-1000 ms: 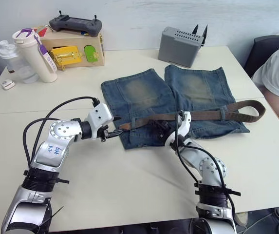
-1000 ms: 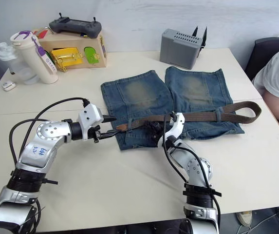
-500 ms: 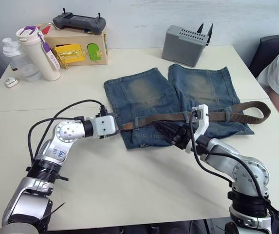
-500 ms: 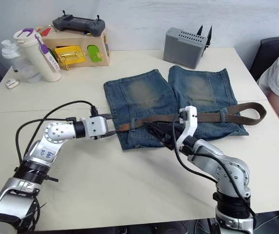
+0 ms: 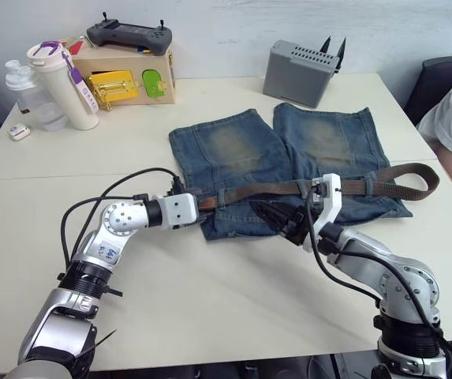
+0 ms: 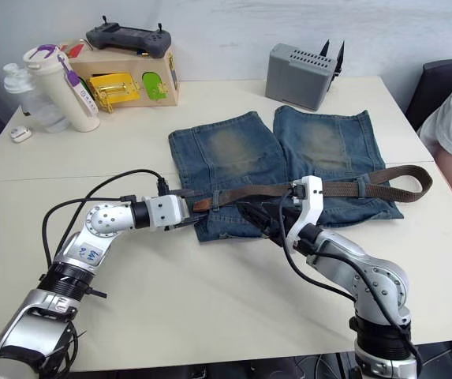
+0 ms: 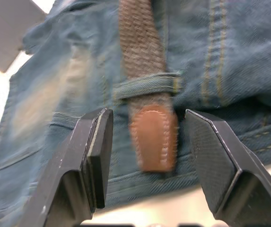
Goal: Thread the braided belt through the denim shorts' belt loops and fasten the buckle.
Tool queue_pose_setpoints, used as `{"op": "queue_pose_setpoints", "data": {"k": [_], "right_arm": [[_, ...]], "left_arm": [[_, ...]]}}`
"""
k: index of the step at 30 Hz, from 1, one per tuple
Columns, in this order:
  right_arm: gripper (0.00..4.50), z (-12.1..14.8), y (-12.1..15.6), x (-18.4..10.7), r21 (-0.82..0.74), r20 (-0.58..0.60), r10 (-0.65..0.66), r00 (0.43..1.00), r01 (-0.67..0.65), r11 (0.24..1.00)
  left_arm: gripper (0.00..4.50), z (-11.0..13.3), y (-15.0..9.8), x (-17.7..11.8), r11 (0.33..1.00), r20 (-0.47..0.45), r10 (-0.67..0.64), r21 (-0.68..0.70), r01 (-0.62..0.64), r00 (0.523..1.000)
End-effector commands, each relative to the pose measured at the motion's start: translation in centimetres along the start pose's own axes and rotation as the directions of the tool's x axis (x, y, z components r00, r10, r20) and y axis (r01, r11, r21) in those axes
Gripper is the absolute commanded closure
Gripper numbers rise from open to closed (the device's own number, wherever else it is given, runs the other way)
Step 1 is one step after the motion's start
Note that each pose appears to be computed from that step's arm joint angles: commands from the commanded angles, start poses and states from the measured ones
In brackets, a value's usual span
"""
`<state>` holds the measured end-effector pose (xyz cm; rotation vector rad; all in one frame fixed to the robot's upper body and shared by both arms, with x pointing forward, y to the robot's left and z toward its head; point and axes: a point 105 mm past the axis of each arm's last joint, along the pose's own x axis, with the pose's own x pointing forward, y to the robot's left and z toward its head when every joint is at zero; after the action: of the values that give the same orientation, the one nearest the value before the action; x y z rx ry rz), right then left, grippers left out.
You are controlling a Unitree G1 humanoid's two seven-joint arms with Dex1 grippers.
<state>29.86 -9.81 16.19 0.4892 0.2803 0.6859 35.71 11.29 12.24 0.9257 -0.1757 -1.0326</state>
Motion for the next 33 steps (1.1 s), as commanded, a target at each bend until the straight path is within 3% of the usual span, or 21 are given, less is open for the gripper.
{"op": "queue_pose_setpoints", "data": {"k": [1, 4, 8, 11, 15, 19, 23, 28, 33], "right_arm": [[0.07, 1.7, 0.5, -0.3, -0.046, 0.056, 0.016, 0.998, -0.014, 0.999], [0.07, 1.9, 0.3, -0.6, -0.059, 0.061, 0.004, 0.998, 0.000, 0.998], [0.07, 2.2, -0.1, -0.9, -0.067, 0.066, -0.009, 0.998, 0.013, 0.998], [0.00, 2.5, -0.2, -1.1, -0.072, 0.070, -0.017, 0.997, 0.022, 0.997], [0.00, 3.3, -0.7, -1.7, -0.149, 0.066, -0.046, 0.997, 0.056, 0.987], [0.00, 6.5, -2.7, -4.7, -0.375, 0.074, -0.163, 0.984, 0.179, 0.910], [0.00, 6.4, -6.5, -7.5, -0.568, 0.000, -0.349, 0.937, 0.288, 0.771], [0.00, 5.4, -10.2, -8.7, -0.588, -0.006, -0.439, 0.899, 0.352, 0.729], [0.00, 4.6, -10.8, -9.3, -0.678, -0.060, -0.411, 0.910, 0.265, 0.686]], "left_arm": [[1.79, -0.2, 0.4, 0.4, 0.999, -0.014, 0.034, 0.035, -0.033, 0.999], [1.79, -0.9, 1.8, 0.3, 0.991, -0.049, 0.127, 0.052, -0.124, 0.991], [1.79, -0.9, 2.0, 0.4, 0.985, -0.053, 0.159, 0.081, -0.155, 0.986], [2.62, -0.5, 1.6, 0.8, 0.986, -0.027, 0.151, 0.071, -0.149, 0.988], [4.41, 0.0, 0.6, 1.2, 0.989, 0.005, 0.129, 0.071, -0.129, 0.992], [4.46, 0.2, 0.3, 1.3, 0.988, 0.017, 0.124, 0.087, -0.125, 0.992], [4.46, 0.1, 0.4, 1.2, 0.987, 0.013, 0.130, 0.097, -0.131, 0.991], [4.46, 0.3, 0.4, 1.2, 0.986, 0.015, 0.133, 0.102, -0.134, 0.991], [4.46, 0.2, 0.5, 1.0, 0.985, 0.006, 0.144, 0.097, -0.144, 0.990]]}}
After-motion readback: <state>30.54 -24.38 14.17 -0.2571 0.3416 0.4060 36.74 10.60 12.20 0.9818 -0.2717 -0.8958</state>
